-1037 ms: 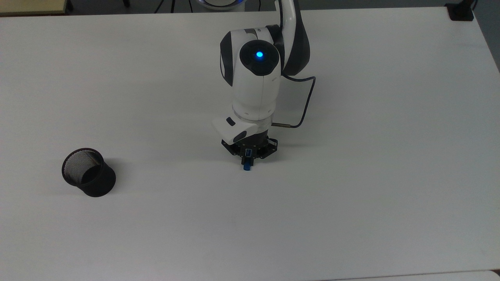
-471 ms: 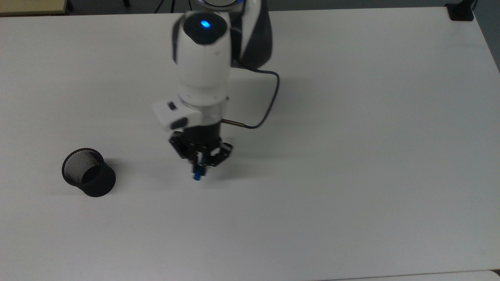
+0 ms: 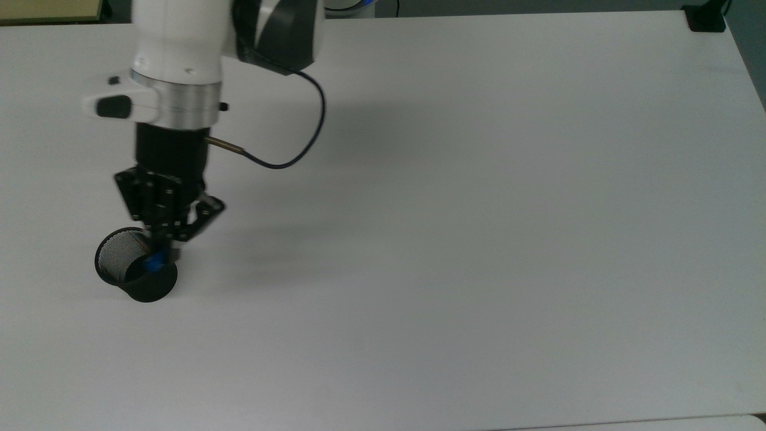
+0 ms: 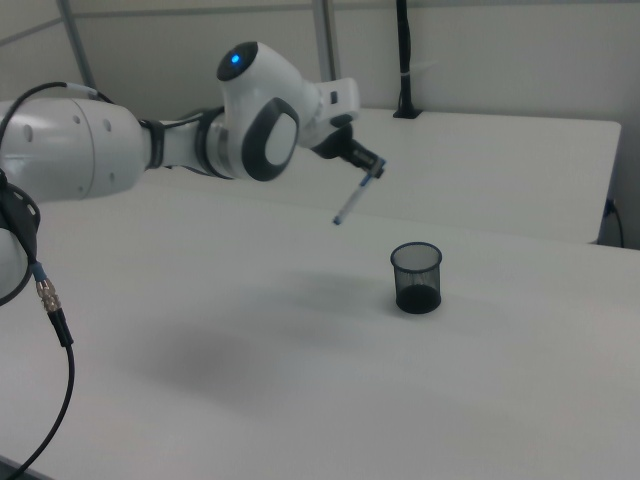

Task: Insert the marker
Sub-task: 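Lift the marker and carry it over the black mesh cup, then lower the marker into the cup and open the gripper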

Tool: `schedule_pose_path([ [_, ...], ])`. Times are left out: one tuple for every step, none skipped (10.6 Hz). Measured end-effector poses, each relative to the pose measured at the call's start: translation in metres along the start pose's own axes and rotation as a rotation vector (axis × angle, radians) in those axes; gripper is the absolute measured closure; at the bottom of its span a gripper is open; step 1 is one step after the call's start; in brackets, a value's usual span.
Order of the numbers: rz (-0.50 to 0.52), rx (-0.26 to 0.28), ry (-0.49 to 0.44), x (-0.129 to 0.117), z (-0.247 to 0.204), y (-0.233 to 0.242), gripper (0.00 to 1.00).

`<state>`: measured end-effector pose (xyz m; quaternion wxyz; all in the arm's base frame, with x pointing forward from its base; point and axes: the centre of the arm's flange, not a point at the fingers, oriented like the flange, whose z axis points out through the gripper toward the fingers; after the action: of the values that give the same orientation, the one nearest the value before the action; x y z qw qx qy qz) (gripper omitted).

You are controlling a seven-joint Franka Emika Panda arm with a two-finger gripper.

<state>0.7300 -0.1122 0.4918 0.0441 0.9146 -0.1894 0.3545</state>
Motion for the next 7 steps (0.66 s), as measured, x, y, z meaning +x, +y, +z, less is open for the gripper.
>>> schedule_pose_path([
  [0.020,-0.009,0.052,0.006,0.004,0.022,0.82],
  [0.036,-0.018,0.093,0.008,0.011,0.042,0.82],
  [0.048,-0.026,0.138,0.008,0.020,0.060,0.82],
  [0.051,-0.035,0.167,0.007,0.028,0.073,0.82],
  [0.046,-0.049,0.183,0.004,0.036,0.084,0.82],
  [0.041,-0.060,0.185,-0.001,0.046,0.092,0.82],
  [0.029,-0.067,0.189,-0.006,0.055,0.096,0.82],
])
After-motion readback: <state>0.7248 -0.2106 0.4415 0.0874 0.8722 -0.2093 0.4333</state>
